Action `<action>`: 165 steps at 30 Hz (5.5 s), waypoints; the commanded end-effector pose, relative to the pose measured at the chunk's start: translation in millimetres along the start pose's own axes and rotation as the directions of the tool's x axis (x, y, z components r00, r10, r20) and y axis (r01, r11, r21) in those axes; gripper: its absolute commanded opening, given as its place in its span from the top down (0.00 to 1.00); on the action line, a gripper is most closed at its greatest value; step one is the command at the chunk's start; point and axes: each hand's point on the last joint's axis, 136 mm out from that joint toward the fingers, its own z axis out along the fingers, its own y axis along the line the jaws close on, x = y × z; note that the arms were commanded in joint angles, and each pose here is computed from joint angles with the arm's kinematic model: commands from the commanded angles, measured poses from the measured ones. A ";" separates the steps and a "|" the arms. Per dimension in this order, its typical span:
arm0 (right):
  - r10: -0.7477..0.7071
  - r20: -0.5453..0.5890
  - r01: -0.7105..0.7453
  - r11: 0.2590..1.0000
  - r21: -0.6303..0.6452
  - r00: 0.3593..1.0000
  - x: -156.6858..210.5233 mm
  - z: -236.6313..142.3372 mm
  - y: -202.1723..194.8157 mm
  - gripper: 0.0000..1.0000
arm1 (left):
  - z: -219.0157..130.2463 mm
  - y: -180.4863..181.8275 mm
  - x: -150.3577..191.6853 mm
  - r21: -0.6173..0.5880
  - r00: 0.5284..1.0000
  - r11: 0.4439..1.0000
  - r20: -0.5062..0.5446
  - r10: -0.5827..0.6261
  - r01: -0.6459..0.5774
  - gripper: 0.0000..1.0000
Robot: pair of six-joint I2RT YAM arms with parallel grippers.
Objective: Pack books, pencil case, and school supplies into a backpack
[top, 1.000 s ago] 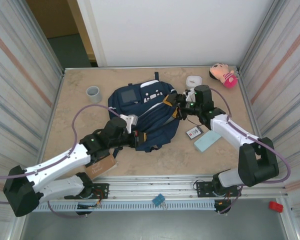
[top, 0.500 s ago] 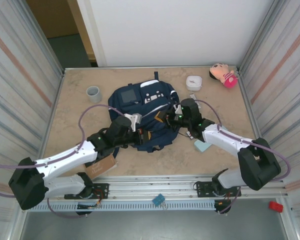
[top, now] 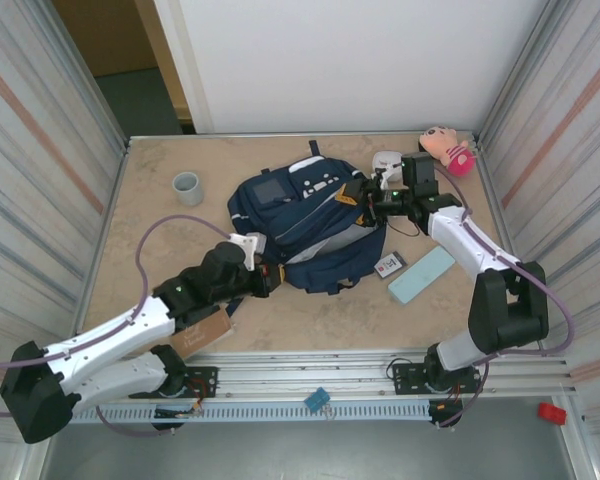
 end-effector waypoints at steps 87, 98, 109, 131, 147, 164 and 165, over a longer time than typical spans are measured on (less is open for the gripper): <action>-0.054 0.129 -0.001 0.921 0.390 0.990 50.2 41.1 -88.2 0.32 | -13.7 121.0 -58.9 -0.206 0.915 0.891 0.099 -0.391 0.404 0.40; -0.124 -0.007 0.113 0.883 0.456 0.992 90.8 2.4 -73.1 0.34 | 17.0 136.4 -59.7 -0.235 0.914 0.884 0.050 -0.403 0.403 0.41; -0.321 -0.010 0.299 0.870 0.393 0.947 26.7 70.3 -46.7 0.45 | 23.3 141.7 -60.5 -0.225 0.910 0.882 0.074 -0.408 0.414 0.43; -0.436 0.087 0.337 0.794 0.507 0.896 5.7 65.5 -68.0 0.44 | 57.7 157.4 -85.7 -0.277 0.912 0.871 0.066 -0.405 0.407 0.43; -0.474 -0.072 0.471 0.823 0.317 0.878 102.9 112.8 -31.0 0.44 | -76.4 176.4 35.7 -0.588 0.766 0.586 0.094 -0.636 0.558 0.14; -0.453 -0.121 0.466 0.821 0.330 0.883 113.1 119.3 -57.6 0.43 | -6.1 184.3 51.8 -0.469 0.751 0.646 0.060 -0.657 0.603 0.15; -0.453 -0.119 0.466 0.821 0.330 0.884 113.6 119.0 -58.5 0.43 | 1.7 183.1 51.2 -0.463 0.754 0.655 0.048 -0.655 0.598 0.14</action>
